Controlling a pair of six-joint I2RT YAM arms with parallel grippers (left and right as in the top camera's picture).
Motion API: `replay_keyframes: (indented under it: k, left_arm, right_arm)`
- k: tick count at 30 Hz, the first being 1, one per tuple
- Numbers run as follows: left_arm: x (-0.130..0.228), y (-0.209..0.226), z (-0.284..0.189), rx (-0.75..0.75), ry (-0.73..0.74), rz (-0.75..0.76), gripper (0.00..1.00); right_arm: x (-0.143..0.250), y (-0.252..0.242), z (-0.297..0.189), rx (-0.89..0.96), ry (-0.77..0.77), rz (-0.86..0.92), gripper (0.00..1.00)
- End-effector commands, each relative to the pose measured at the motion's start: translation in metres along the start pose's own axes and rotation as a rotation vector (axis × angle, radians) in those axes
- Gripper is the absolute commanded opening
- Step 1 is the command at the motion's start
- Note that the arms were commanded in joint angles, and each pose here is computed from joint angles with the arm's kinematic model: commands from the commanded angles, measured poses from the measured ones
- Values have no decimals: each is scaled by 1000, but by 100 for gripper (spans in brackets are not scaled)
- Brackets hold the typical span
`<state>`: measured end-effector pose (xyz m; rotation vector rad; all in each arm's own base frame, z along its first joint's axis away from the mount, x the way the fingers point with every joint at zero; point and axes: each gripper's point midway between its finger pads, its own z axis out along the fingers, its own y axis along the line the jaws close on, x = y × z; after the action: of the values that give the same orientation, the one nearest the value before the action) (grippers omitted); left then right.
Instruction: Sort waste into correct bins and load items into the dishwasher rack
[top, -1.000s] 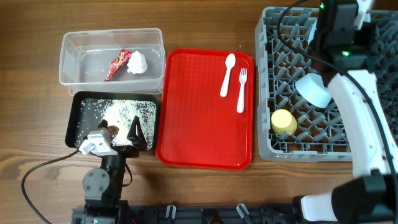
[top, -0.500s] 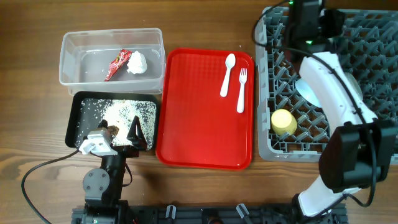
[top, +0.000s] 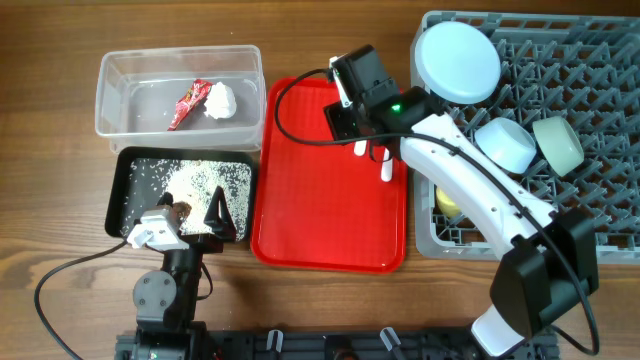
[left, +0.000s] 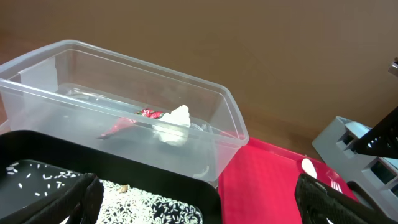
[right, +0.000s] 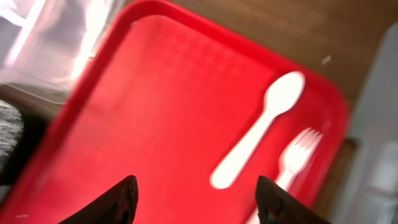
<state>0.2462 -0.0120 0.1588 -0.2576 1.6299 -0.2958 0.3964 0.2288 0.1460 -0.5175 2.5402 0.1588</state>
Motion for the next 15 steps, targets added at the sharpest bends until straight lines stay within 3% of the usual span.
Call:
replay_keyframes:
  k: [1, 2, 3, 6, 9, 15]
  left_arm:
    - [0, 2, 0, -3, -4, 16, 100]
    - [0, 2, 0, -3, -4, 16, 100]
    - [0, 2, 0, -3, -4, 16, 100]
    - [0, 2, 0, -3, -4, 16, 100]
    - [0, 2, 0, -3, -4, 16, 100]
    - [0, 2, 0, -3, -4, 16, 100]
  right_arm:
    - [-7, -4, -3, -90, -6, 185, 40]
    - [-13, -16, -2, -76, -29, 212, 24]
    - [-20, -32, -2, -38, -61, 236, 16]
    - [-37, -97, -2, 211, -164, 293, 4]
    - [-42, -124, 3, 339, -194, 265, 4]
    - [-23, -141, 63, 551, -105, 87, 4]
